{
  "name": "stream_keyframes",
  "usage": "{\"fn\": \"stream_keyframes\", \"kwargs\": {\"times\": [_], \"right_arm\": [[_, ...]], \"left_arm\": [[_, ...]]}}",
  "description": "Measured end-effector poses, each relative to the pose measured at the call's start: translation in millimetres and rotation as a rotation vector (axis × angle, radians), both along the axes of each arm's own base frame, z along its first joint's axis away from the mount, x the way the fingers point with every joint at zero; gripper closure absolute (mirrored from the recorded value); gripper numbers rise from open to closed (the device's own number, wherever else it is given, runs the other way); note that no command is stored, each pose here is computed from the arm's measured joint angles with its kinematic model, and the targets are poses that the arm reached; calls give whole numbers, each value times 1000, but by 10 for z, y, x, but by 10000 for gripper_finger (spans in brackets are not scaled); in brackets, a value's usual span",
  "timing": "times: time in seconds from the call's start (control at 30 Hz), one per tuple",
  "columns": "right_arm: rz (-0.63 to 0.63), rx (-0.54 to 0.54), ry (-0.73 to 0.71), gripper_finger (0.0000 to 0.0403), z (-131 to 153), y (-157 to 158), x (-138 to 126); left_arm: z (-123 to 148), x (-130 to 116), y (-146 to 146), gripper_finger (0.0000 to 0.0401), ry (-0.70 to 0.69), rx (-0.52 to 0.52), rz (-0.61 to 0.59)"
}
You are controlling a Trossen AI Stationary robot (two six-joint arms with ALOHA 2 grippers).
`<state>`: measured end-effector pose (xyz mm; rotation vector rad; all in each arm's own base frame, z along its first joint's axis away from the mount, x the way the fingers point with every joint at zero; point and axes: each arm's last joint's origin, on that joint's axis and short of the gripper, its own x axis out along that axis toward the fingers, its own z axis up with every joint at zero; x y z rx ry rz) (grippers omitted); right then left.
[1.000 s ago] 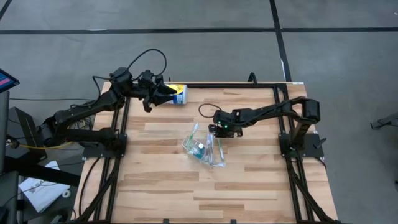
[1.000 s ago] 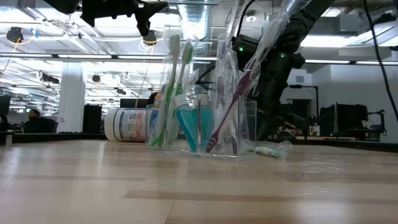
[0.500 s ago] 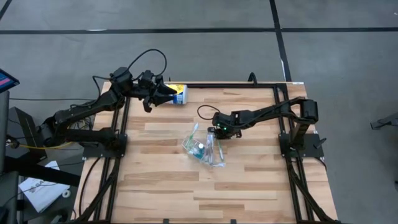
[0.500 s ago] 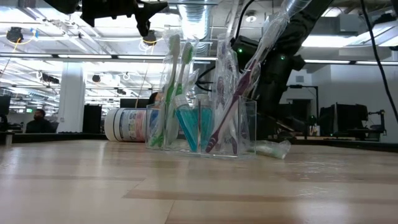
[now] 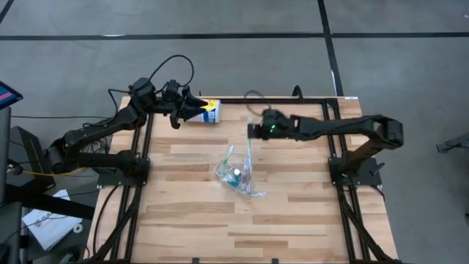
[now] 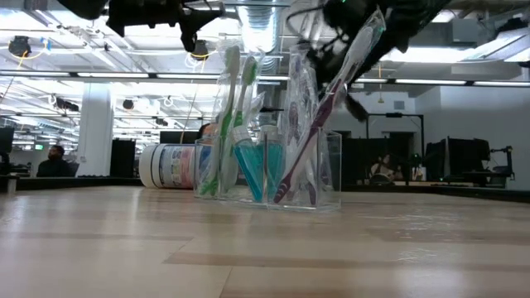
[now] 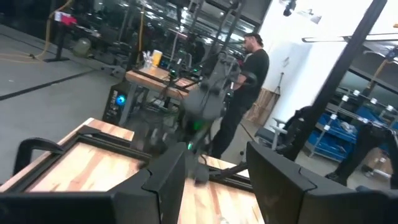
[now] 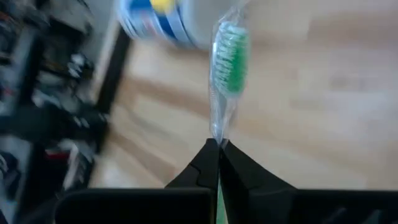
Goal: Pick & Place toothbrushing station
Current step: Put the green toothbrush into the left compartment of the transparent organizer
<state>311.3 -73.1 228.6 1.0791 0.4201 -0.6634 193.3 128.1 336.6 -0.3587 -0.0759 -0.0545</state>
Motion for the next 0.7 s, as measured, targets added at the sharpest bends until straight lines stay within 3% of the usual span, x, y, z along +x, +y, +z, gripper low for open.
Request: {"fn": "stream_keyframes", "kwargs": {"times": [0.2, 0.43, 0.7], "right_arm": [[7, -165, -206, 403, 535, -76, -108], [96, -355, -279, 403, 1106, -122, 52], [303, -391, -195, 403, 1162, -127, 543]], "left_arm": [[-60, 4, 106, 238, 22, -39, 39], [-167, 84, 182, 238, 58, -63, 25], [-32, 94, 187, 238, -74, -79, -10]]}}
